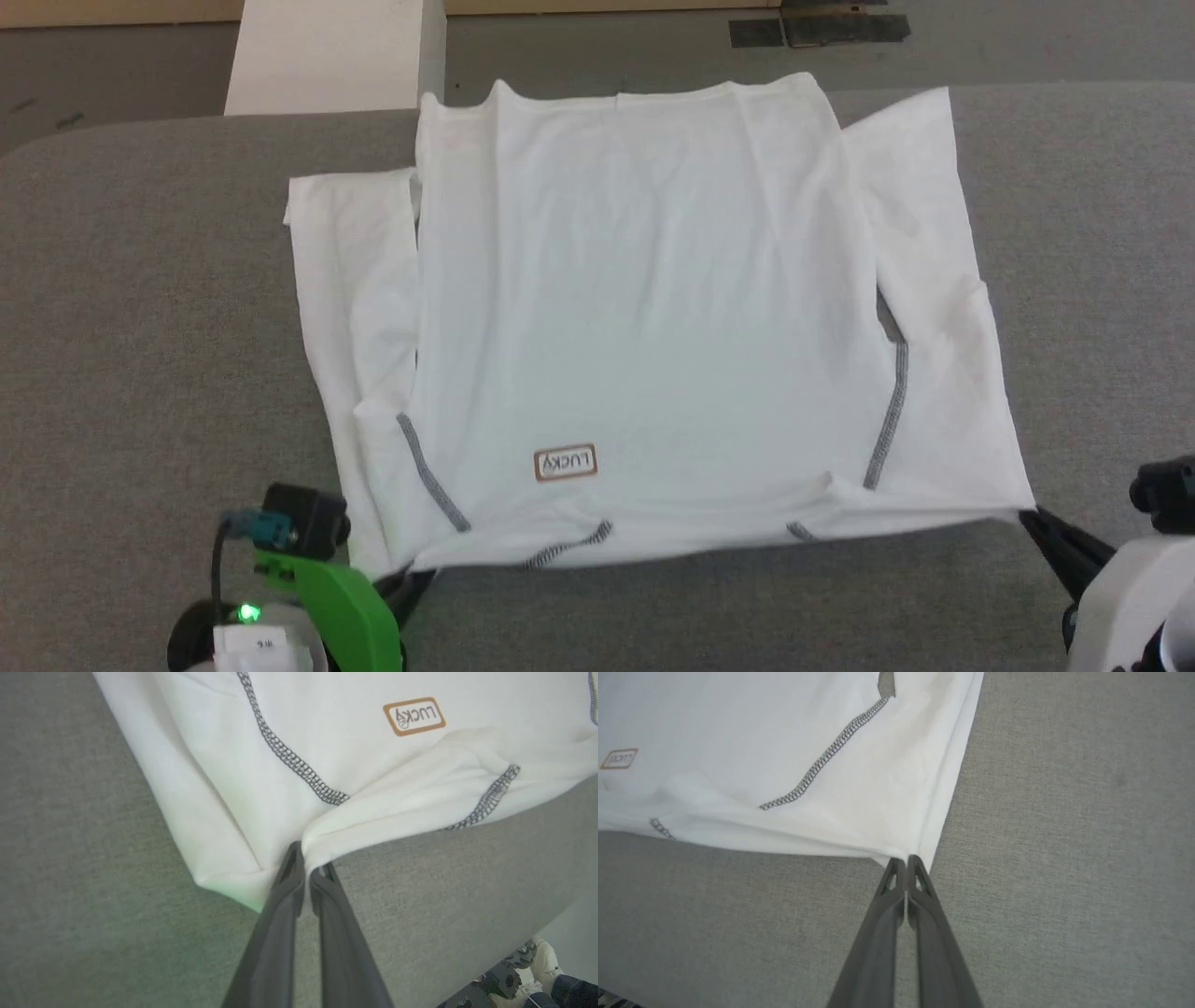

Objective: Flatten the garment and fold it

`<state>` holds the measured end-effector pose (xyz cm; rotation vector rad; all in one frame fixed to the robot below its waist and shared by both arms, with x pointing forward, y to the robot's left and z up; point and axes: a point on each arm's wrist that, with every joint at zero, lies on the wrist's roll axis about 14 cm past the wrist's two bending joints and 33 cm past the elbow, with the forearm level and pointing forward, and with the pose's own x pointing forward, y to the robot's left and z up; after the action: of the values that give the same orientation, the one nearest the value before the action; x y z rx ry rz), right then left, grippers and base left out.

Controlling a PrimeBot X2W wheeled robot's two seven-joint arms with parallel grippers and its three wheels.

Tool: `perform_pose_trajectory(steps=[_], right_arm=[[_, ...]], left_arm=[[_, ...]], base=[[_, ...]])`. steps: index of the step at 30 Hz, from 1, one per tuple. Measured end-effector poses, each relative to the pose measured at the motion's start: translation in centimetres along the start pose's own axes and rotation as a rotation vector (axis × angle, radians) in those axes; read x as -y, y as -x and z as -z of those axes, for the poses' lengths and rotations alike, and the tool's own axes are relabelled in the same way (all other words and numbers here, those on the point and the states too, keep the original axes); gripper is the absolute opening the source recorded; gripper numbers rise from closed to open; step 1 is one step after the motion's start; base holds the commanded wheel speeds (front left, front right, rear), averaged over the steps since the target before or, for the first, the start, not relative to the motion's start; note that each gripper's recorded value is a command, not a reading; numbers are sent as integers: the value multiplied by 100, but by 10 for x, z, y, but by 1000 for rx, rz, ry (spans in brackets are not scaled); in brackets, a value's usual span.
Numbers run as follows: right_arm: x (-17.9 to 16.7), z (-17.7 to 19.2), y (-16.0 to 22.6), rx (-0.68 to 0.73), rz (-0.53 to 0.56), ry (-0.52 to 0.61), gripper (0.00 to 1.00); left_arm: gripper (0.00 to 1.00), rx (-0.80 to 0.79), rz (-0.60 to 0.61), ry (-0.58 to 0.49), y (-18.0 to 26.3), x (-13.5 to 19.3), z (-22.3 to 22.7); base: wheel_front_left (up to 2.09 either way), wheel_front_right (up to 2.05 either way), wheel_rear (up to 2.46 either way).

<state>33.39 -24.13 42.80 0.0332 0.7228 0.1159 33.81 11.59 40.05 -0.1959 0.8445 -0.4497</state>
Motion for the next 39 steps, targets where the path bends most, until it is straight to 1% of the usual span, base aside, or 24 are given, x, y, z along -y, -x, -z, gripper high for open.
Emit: perform_pose_trajectory(steps=[3, 5, 9, 14, 15, 16, 17, 22, 25, 27, 31, 34, 37, 39], right_arm=[[0, 18, 10, -41, 31, -46, 0], [-2, 33, 15, -80, 45, -75, 0], [-8, 61, 20, -164, 62, -122, 0], [-25, 89, 19, -251, 37, -176, 0], [-27, 92, 18, -257, 35, -181, 0], [-28, 92, 17, -251, 35, -180, 42], [-29, 93, 16, -245, 37, -177, 100], [-25, 90, 16, -203, 60, -176, 100], [-13, 83, 20, -155, 108, -170, 100], [-5, 72, 24, -86, 137, -176, 100], [9, 36, 34, 106, 197, -168, 100], [12, 21, 39, 193, 215, -165, 100], [14, 8, 46, 263, 236, -148, 100], [17, -6, 49, 334, 248, -137, 100]], left_arm=[[0, -64, 2, 60, 9, 6, 26], [0, -94, 0, 83, 13, 8, 40], [0, -110, -5, 97, 17, 11, 53], [0, -104, -1, 120, 15, 16, 62], [19, -92, -3, 125, 14, 17, 61], [100, -79, -7, 130, 13, 17, 61], [100, -73, -7, 136, 12, 17, 61], [100, -56, 10, 177, 10, 26, 62], [100, -36, -20, 190, 13, 20, 60], [100, 8, -50, 214, 18, 12, 55], [100, 154, -124, 222, 30, -13, 27], [100, 251, -133, 216, 35, -19, 5], [100, 316, -129, 191, 38, -19, -12], [100, 388, -143, 146, 39, -24, -31]], base=[[0, 0, 0], [0, 0, 0], [0, 0, 0], [0, 0, 0], [0, 0, 0], [0, 0, 0], [0, 0, 0], [0, 0, 0], [0, 0, 0], [0, 0, 0], [0, 0, 0], [0, 0, 0], [0, 0, 0], [0, 0, 0]])
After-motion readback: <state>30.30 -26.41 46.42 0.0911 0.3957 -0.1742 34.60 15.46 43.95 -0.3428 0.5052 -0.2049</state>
